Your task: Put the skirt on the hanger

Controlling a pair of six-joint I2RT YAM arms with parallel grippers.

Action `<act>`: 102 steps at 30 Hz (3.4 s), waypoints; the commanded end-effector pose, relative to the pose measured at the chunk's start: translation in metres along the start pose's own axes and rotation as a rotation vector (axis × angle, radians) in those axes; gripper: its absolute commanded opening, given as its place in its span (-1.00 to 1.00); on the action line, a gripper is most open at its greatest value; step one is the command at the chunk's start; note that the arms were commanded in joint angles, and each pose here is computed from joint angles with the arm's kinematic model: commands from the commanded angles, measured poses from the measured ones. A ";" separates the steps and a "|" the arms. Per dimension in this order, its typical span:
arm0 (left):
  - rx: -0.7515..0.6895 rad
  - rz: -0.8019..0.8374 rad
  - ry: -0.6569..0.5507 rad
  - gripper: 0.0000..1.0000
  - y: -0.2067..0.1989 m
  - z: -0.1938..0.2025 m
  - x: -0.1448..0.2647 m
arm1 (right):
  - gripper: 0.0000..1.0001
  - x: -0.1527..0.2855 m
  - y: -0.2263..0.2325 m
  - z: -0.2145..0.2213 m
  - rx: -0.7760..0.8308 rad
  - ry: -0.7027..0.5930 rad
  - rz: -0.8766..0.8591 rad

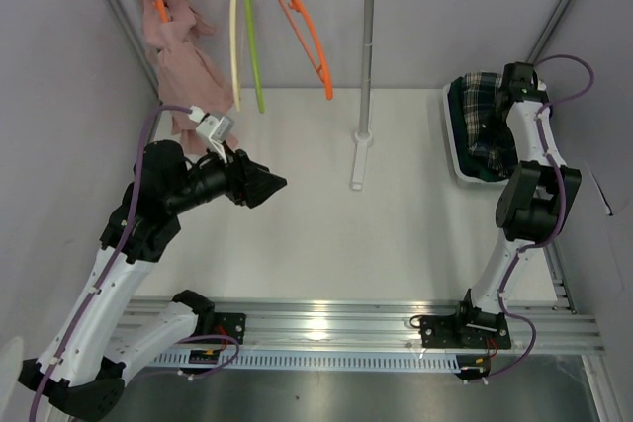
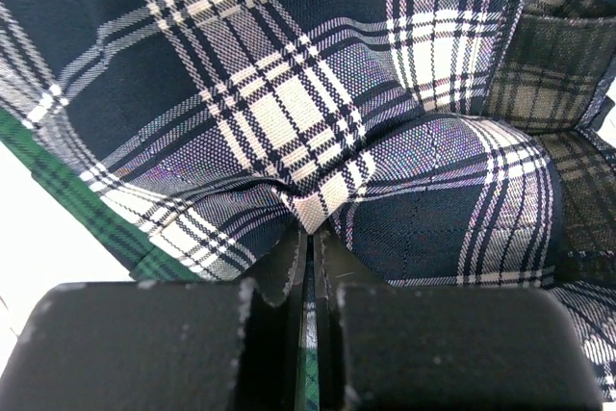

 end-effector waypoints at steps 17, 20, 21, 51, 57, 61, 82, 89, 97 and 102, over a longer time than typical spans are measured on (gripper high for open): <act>-0.050 0.053 -0.013 0.30 -0.005 0.001 -0.004 | -1.00 0.322 0.054 -0.097 -0.007 -0.550 -0.418; -0.052 0.054 -0.010 0.30 -0.004 0.002 -0.007 | -1.00 0.359 0.054 -0.091 0.000 -0.619 -0.460; -0.051 0.053 -0.008 0.29 -0.003 0.003 -0.007 | -1.00 0.369 0.060 -0.084 0.015 -0.626 -0.478; -0.004 0.027 0.025 0.29 0.008 0.026 -0.024 | -1.00 0.507 0.128 0.033 0.223 -0.699 -0.835; 0.008 0.023 0.026 0.28 0.010 0.030 -0.025 | -1.00 0.452 0.114 0.041 0.197 -0.577 -0.750; 0.042 -0.023 0.030 0.29 0.021 0.042 -0.029 | -1.00 0.380 0.075 0.060 0.114 -0.429 -0.634; 0.372 -0.368 0.102 0.30 0.118 0.144 -0.095 | 0.29 0.255 0.082 0.225 0.278 -0.064 -0.467; 0.390 -0.481 0.159 0.28 0.151 0.153 -0.128 | 0.28 0.246 0.128 0.283 0.429 -0.030 -0.443; 0.418 -0.512 0.209 0.26 0.182 0.169 -0.154 | 0.28 0.224 0.135 0.312 0.518 -0.025 -0.379; 0.460 -0.467 0.247 0.22 0.178 0.186 -0.160 | 0.16 0.217 0.127 0.304 0.528 -0.067 -0.323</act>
Point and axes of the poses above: each gripper's point midway between its finger pads, its own x axis back along the fingers, its own y axis along the line the jaws close on, z = x × y, the point moved 2 cm from there along x, back along the fingers, and after that the axes turned 3 degrees about -x, right-handed, at the moved point
